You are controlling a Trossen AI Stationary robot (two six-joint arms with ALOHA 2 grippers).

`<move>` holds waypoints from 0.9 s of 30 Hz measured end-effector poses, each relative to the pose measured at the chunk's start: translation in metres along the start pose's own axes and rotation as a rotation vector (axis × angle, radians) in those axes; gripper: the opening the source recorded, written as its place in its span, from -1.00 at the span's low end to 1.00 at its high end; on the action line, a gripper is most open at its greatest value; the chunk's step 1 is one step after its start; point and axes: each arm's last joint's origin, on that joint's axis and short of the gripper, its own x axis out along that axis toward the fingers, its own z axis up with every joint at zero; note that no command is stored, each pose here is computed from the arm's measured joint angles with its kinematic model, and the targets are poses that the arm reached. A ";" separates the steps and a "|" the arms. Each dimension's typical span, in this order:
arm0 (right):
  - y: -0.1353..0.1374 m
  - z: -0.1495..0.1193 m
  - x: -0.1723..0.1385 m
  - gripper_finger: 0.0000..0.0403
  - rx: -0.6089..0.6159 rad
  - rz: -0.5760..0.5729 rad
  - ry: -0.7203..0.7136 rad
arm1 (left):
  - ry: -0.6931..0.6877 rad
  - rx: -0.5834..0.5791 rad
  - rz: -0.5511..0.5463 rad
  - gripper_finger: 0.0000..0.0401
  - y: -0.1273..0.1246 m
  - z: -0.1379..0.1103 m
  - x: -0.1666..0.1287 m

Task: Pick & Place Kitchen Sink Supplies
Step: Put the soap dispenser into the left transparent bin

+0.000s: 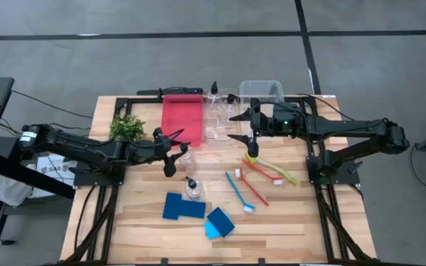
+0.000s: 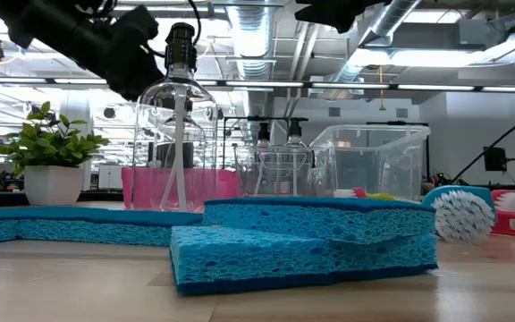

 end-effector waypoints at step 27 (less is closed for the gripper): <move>0.002 -0.004 0.000 0.29 0.030 0.010 0.038 | -0.118 0.098 -0.046 -0.34 0.003 0.013 -0.002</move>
